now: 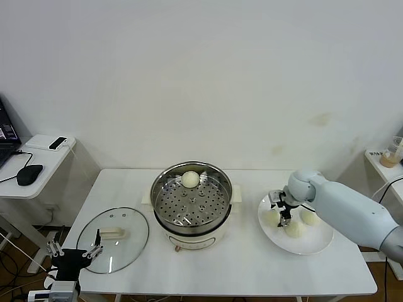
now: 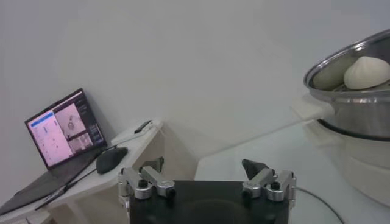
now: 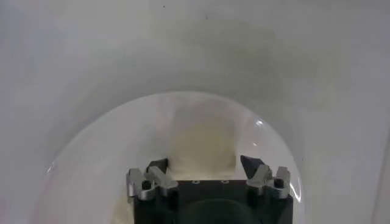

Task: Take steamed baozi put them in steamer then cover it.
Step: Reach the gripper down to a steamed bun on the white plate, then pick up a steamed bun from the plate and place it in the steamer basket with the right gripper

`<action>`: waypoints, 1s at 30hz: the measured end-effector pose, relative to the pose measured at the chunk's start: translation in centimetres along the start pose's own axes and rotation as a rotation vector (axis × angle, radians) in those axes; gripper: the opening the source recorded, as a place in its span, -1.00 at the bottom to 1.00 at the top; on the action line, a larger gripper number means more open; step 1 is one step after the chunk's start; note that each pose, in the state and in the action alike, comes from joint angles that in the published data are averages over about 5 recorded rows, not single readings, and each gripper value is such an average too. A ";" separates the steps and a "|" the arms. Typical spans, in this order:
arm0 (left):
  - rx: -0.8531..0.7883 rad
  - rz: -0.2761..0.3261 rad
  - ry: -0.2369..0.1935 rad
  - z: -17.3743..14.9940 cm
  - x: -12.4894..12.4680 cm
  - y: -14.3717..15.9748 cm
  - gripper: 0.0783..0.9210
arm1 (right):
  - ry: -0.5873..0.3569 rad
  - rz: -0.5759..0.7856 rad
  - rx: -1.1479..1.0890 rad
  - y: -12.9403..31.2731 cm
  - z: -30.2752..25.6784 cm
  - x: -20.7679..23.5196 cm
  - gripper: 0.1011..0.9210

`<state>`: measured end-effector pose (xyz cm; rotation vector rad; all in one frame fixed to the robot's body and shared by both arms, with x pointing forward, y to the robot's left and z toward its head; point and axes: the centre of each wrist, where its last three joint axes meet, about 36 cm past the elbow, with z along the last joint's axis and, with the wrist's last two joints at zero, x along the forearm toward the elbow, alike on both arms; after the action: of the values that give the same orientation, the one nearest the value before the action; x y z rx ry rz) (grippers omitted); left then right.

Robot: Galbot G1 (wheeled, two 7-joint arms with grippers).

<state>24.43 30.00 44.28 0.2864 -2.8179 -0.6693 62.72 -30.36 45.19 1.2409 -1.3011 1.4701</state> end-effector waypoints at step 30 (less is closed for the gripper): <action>0.002 0.023 -0.024 -0.7 -0.1 -0.3 0.77 | -0.103 0.212 0.060 -6.7 -4.5 18.1 0.31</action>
<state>24.76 29.49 44.74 0.2479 -2.8408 -0.6695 64.84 -25.59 64.35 1.2626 -1.5059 1.6217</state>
